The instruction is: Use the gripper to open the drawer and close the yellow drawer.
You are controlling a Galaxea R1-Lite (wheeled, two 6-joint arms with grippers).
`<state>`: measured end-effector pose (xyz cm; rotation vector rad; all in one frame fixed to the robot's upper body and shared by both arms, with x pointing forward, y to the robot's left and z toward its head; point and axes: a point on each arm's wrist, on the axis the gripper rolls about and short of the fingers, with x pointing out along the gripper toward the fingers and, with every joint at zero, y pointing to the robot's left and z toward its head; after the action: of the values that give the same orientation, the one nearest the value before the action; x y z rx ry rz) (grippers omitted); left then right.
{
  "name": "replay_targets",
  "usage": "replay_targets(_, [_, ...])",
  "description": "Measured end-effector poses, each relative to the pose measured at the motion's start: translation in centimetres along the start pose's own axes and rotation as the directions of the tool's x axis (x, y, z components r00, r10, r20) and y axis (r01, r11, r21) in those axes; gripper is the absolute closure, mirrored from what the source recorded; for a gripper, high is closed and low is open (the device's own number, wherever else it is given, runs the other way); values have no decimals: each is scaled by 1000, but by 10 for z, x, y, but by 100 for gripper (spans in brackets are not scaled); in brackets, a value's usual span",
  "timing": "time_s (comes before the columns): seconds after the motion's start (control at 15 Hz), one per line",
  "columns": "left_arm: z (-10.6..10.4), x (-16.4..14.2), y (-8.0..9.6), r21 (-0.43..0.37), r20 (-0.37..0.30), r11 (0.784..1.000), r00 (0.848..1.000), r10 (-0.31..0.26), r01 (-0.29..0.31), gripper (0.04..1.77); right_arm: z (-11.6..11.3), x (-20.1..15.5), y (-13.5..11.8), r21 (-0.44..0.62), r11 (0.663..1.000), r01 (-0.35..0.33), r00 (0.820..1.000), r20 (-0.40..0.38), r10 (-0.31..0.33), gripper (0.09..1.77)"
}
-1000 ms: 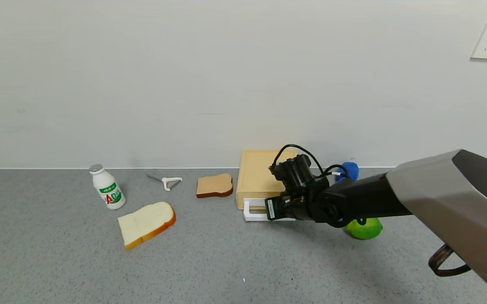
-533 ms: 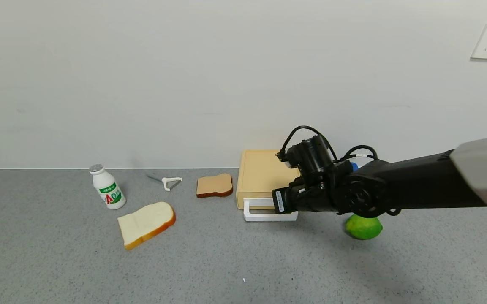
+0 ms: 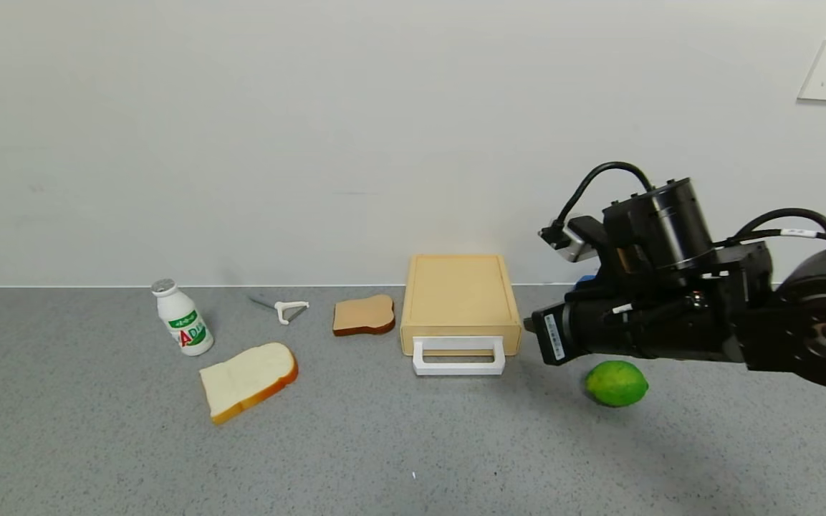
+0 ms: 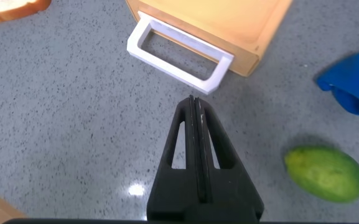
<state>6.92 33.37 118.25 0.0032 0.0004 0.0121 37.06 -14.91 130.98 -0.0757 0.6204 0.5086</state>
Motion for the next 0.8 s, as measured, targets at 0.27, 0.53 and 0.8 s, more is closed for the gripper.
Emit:
replay_targets(0.27, [0,0,0,0,0,1000,1000,0,0,9,-9,-26,-10,16,1000,15,1000,12,-15,129])
replay_targets(0.53, [0,0,0,0,0,1000,1000,0,0,9,-14,-37,-18,36,999,-31,998,48,29,83])
replay_targets(0.8, [0,0,0,0,0,1000,1000,0,0,9,-22,-48,-23,43,999,-11,998,59,9,56])
